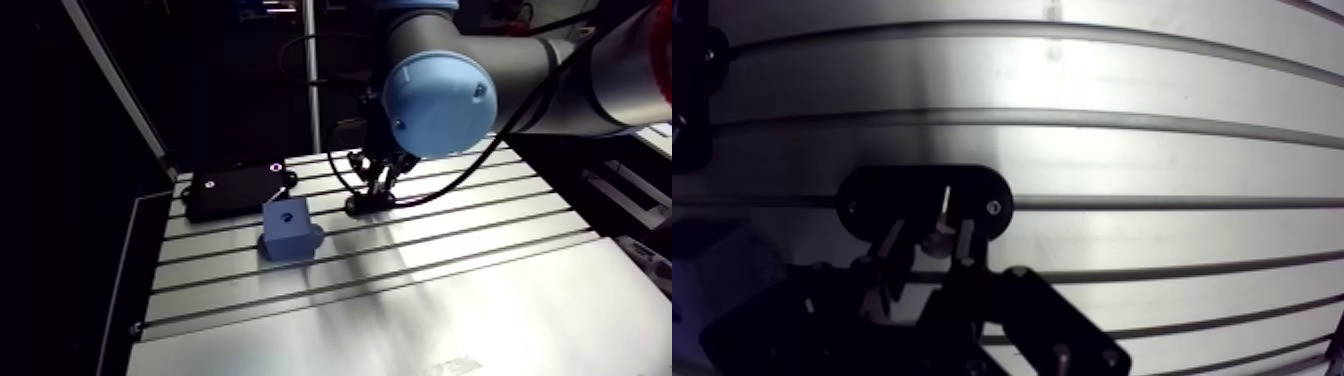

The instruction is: Pick up the M10 bolt and insert it into the hex recess until seated.

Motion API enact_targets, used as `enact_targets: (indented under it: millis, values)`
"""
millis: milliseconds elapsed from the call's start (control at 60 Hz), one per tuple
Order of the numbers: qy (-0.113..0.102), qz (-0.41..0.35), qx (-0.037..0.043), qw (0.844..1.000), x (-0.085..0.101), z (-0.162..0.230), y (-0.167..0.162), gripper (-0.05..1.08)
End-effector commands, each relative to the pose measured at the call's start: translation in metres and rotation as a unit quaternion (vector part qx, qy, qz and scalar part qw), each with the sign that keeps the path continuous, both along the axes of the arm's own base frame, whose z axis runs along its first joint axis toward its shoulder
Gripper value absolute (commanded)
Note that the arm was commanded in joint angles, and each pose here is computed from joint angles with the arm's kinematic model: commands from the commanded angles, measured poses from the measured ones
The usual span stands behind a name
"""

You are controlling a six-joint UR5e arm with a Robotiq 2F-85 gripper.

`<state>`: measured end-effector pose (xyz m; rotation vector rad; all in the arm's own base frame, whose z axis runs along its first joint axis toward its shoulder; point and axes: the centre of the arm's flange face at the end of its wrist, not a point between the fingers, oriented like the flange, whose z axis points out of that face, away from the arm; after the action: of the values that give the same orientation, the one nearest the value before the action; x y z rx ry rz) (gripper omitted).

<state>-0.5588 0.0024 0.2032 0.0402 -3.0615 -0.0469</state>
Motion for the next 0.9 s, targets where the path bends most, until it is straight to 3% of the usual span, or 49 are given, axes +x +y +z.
enact_targets:
  millis: [17, 900]
  values:
    - [-0.001, 0.002, -0.0006, 1.000, 0.0006, -0.0007, 0.0001, 0.64]
    - [-0.001, 0.003, -0.0006, 1.000, 0.0009, -0.0011, -0.0008, 0.67]
